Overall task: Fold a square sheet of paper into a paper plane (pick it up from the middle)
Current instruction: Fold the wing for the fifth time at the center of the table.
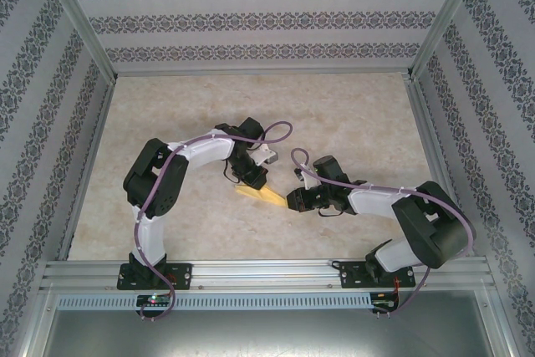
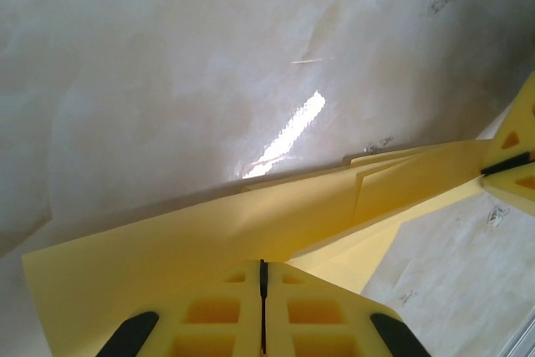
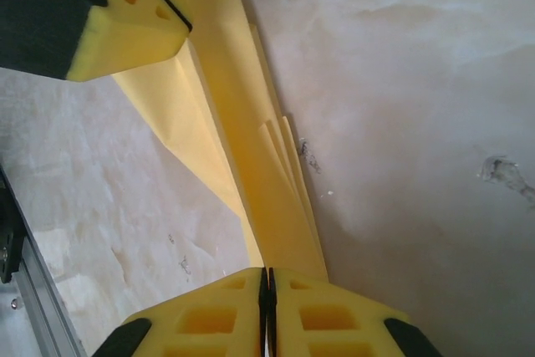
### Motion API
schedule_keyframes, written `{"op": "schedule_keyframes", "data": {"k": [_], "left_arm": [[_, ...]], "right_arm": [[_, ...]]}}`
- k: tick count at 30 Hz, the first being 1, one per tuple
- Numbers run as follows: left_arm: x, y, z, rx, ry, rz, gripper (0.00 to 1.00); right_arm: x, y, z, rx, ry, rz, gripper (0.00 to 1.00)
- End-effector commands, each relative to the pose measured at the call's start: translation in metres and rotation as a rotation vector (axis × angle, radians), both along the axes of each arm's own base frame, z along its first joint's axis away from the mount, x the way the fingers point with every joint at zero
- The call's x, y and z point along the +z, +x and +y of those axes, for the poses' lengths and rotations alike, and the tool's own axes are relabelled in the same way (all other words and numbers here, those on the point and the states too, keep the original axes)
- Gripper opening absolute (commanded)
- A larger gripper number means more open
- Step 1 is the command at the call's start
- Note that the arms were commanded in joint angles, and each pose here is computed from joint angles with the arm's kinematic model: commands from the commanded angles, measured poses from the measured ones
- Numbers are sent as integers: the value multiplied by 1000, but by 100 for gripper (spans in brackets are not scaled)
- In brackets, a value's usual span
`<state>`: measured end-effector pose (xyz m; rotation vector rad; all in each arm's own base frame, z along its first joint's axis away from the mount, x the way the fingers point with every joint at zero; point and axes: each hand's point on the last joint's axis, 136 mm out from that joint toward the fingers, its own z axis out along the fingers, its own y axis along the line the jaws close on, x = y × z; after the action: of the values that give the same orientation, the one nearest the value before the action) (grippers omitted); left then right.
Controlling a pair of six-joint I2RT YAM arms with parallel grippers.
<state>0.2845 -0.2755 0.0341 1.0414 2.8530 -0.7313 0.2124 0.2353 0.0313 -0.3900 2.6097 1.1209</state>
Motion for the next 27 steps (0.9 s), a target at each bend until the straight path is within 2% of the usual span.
{"op": "schedule_keyframes", "data": {"k": [1,4,13,27], "left_arm": [[-9,4,7,27,15,20,9],[-12,3,7,27,15,28,9],[-15,4,7,25,24,34,9],[-16,4,6,22,20,48,10]], "right_arm": [[5,3,-3,6,-2,-9,9],[6,3,-1,9,6,-2,8],[10,2,-11,-2,-35,-12,15],[1,-2,-23,-57,-97,23,13]]}}
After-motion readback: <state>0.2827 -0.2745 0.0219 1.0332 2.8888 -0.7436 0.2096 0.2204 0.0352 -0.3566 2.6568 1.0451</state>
